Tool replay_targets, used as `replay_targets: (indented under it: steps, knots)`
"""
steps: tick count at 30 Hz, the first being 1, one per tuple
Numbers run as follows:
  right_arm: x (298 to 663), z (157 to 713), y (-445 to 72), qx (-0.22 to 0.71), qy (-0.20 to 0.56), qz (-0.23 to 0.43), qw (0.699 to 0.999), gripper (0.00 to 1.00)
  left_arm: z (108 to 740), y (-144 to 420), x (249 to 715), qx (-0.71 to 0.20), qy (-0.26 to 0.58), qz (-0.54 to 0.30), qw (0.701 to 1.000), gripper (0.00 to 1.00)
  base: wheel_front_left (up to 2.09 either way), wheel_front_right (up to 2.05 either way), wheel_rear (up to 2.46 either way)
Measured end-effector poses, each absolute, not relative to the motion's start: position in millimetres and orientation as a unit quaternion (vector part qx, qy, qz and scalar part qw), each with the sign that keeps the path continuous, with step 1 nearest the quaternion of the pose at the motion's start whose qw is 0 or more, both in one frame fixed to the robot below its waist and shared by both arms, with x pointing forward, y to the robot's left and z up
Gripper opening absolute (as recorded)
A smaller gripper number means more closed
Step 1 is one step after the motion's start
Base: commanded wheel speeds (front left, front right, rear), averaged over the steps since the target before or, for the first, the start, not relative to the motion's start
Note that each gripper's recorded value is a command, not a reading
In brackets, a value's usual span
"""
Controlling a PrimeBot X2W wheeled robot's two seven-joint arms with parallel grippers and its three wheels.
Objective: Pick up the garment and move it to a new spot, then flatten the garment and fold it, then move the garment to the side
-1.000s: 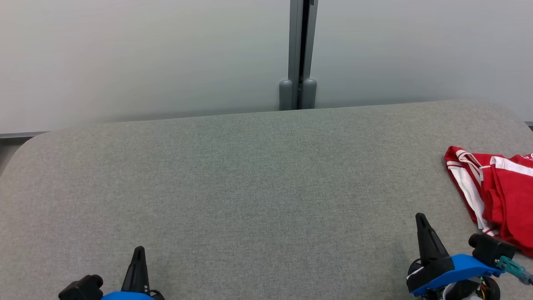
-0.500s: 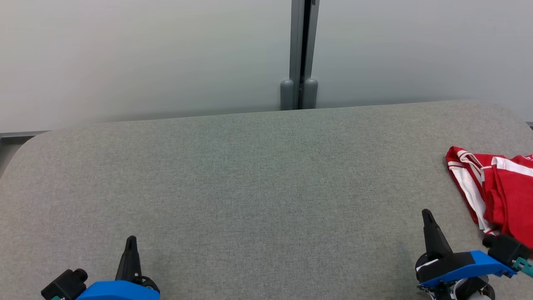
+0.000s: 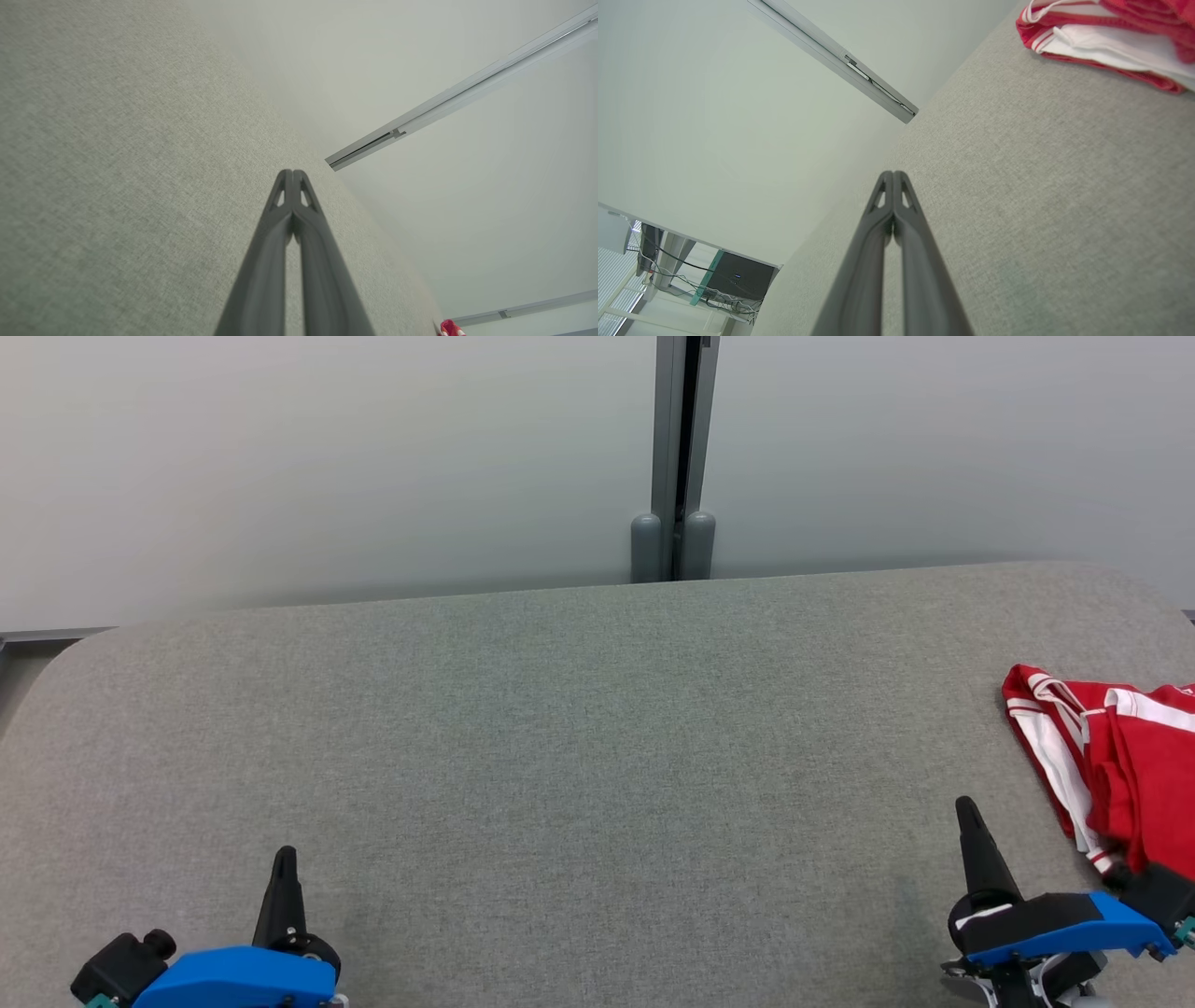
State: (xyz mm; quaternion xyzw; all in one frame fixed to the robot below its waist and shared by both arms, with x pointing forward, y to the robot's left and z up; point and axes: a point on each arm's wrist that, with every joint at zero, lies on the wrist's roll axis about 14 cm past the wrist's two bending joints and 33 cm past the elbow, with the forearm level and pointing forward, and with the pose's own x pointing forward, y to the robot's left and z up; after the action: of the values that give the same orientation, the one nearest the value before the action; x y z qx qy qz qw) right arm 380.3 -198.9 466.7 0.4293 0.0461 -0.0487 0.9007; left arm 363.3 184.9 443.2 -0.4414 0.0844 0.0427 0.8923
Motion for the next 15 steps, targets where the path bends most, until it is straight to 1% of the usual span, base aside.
replay_targets:
  steps: [15]
  knots:
    - [383, 474, -200, 0.504, 0.036, -0.046, 0.862, 0.0, 455, 189, 370, -0.513, 0.067, 0.044, 0.855, 0.0, 0.0, 0.0, 0.0]
